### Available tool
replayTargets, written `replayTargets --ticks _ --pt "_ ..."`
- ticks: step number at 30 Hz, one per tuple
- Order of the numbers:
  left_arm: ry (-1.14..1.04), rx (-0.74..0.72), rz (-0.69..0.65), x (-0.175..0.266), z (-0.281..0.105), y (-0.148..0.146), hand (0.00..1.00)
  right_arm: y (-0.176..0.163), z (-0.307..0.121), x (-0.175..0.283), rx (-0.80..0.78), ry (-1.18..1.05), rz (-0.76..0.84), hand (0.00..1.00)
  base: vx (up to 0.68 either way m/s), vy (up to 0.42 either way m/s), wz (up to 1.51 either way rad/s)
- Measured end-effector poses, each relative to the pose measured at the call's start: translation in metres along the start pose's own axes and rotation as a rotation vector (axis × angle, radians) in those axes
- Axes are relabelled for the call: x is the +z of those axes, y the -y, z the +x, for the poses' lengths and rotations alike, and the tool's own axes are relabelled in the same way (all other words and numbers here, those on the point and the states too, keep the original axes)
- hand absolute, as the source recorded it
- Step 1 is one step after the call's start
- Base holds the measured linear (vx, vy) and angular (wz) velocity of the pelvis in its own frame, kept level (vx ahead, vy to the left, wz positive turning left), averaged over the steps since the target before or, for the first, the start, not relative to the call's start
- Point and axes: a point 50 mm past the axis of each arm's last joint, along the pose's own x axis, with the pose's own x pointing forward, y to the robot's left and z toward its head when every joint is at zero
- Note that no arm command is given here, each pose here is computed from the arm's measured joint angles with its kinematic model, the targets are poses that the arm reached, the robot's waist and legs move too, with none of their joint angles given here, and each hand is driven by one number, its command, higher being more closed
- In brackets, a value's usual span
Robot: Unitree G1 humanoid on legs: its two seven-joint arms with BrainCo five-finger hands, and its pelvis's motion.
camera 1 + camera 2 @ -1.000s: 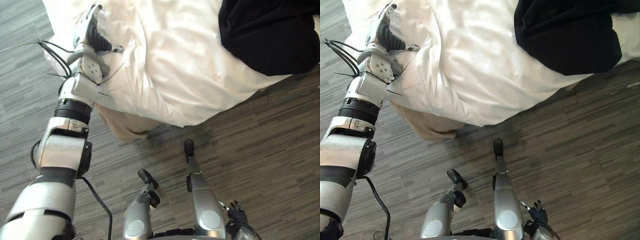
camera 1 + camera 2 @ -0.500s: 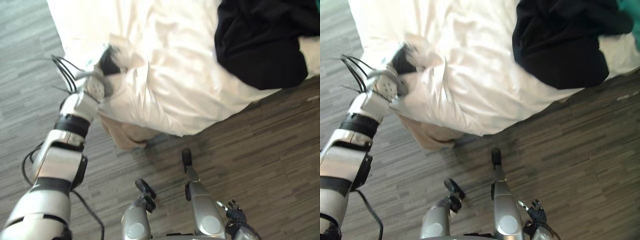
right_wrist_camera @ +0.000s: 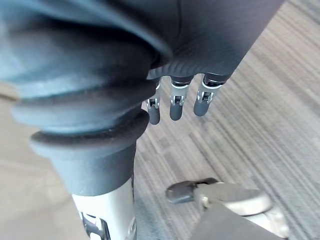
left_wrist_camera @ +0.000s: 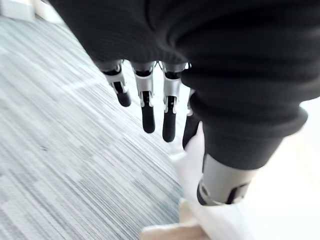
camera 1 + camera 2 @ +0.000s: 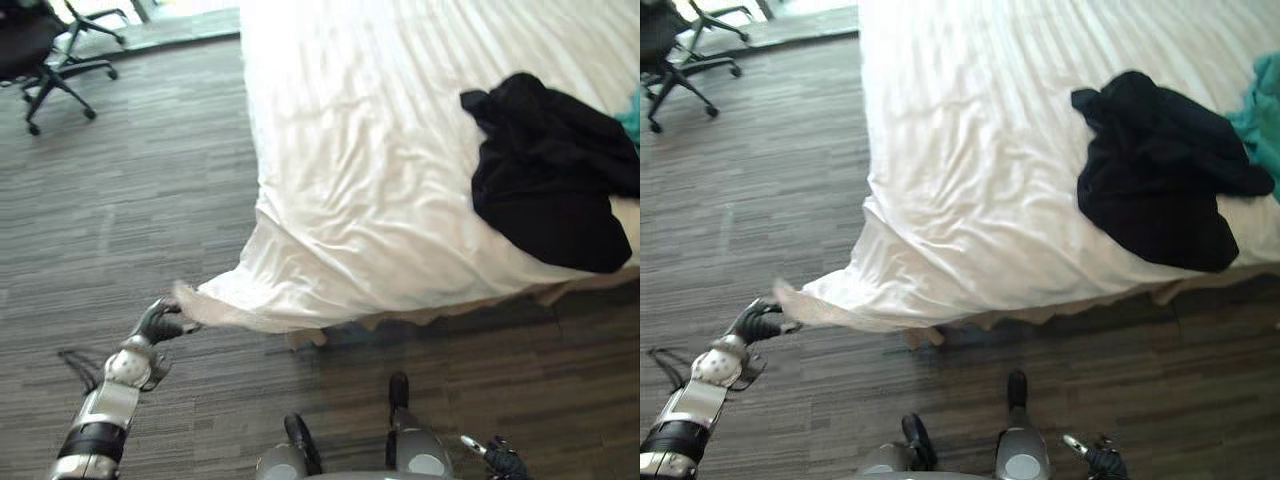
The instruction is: Tidy the bed and pick cloth on bed and put in laundry
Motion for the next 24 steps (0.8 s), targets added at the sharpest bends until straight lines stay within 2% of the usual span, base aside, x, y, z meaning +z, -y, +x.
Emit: replayTargets --ticks 5,8,9,14,18,24 --pt "-0.246 0.066 -0.228 -0.064 -0.030 0.019 0.00 0.024 0.002 0.037 -0.086 0.129 -0.027 0.00 0.01 0.014 0.22" --pt "-0.358 0.107 -0.332 -0.091 -0.052 0.032 0.00 0.030 -0.003 0.098 -0.120 0.344 -0.084 0.00 0.03 0.013 0.04" --pt "-0.386 0.122 -0.353 -0.097 -0.058 0.036 0.00 0.029 -0.005 0.115 -0.128 0.408 -0.091 1.00 0.05 0.005 0.02" --pt "-0.439 0.093 -0.479 -0.097 -0.068 0.077 0.00 0.017 -0.021 0.200 -0.146 0.681 -0.112 1.00 0.05 0.010 0.19" --pt "-0.454 0.066 -0.524 -0.092 -0.072 0.099 0.00 -0.027 -0.037 0.247 -0.038 0.859 -0.215 1.00 0.00 -0.007 0.29" --pt "-0.490 0.111 -0.764 -0.090 -0.077 0.115 0.00 -0.087 -0.064 0.287 0.081 1.051 -0.333 1.00 0.00 -0.014 0.47"
